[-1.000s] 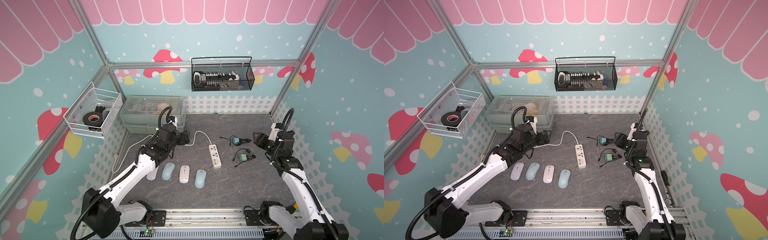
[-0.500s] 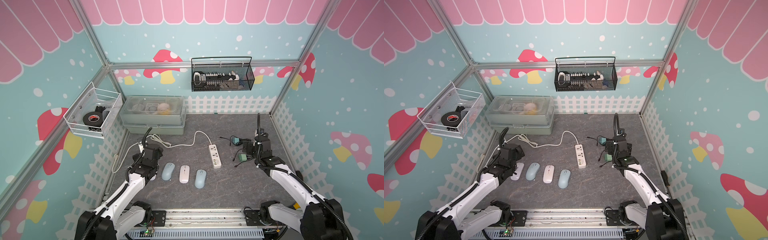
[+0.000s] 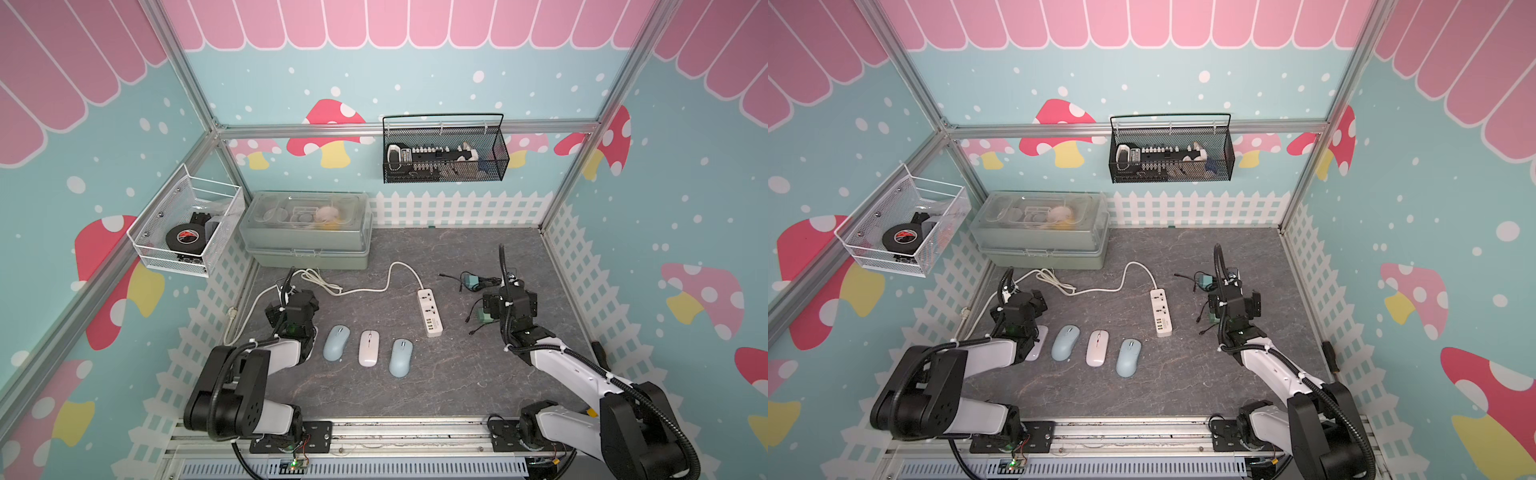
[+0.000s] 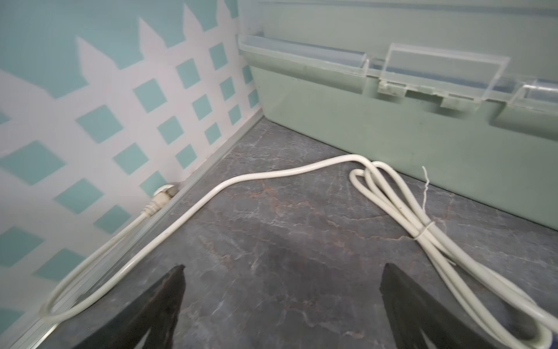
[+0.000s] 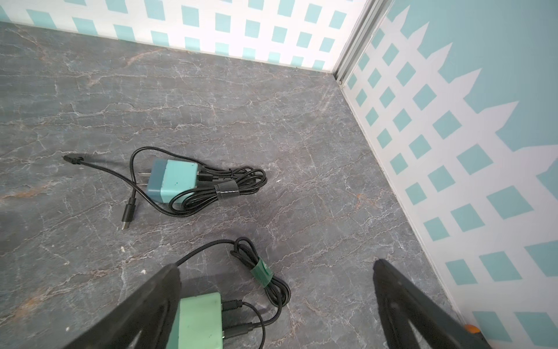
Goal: Unplug the wireless mouse
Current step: Reset both arms
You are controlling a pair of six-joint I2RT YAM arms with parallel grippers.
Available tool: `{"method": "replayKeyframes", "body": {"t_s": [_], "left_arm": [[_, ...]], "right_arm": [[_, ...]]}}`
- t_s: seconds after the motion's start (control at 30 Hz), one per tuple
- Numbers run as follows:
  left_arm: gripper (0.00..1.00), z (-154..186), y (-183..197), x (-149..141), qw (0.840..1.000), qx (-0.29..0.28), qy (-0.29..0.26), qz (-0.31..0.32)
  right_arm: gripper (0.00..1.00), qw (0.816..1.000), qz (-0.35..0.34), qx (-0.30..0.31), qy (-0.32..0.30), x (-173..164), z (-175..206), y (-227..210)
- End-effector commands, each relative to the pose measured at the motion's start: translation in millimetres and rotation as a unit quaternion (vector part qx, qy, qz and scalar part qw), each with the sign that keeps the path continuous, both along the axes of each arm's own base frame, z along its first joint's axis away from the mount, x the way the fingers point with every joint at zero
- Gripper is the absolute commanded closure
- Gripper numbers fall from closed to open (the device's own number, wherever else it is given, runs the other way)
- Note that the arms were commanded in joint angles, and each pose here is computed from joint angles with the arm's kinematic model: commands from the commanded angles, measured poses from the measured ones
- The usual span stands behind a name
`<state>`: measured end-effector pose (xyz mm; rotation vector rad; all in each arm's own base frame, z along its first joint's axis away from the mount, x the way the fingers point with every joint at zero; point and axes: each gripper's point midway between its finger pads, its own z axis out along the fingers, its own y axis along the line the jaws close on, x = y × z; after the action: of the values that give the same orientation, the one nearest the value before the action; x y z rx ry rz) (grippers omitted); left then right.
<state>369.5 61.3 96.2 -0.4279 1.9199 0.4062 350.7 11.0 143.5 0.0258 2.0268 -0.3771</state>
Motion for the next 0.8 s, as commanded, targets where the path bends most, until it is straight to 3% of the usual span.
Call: {"method": "replayKeyframes", "body": {"t_s": [0.0,0.1,0.13,0.2,0.4,0.6,0.77], "left_arm": [[0.02,31.7,-23.8,23.6,0.993,0.007,-0.08,-0.081],[0.01,29.0,-31.0,20.6,0.989,0.008,-0.104,-0.107],[0.01,22.8,-36.2,23.2,0.99,-0.001,-0.075,-0.123],[0.01,21.6,-44.9,31.3,0.986,0.004,-0.073,-0.152],[0.01,20.5,-45.6,30.0,0.986,-0.003,-0.064,-0.155],[0.01,21.7,-45.2,30.5,0.986,-0.001,-0.069,-0.154],[0.01,21.4,-45.4,30.4,0.986,-0.002,-0.067,-0.154]], "right_arm": [[0.01,0.999,0.007,-0.026,-0.036,4.1,13.2,-2.1],[0.01,0.998,-0.003,-0.038,-0.043,4.8,8.4,-8.2],[0.01,0.998,-0.003,-0.044,-0.046,5.7,7.3,-10.7],[0.01,0.997,-0.013,-0.048,-0.054,9.1,5.3,-19.6],[0.01,0.995,-0.033,0.012,-0.095,21.8,-11.1,-54.6],[0.02,0.993,0.029,0.019,-0.114,26.6,-33.4,-38.9],[0.01,0.994,0.081,0.02,-0.073,38.7,-43.4,-21.8]]}}
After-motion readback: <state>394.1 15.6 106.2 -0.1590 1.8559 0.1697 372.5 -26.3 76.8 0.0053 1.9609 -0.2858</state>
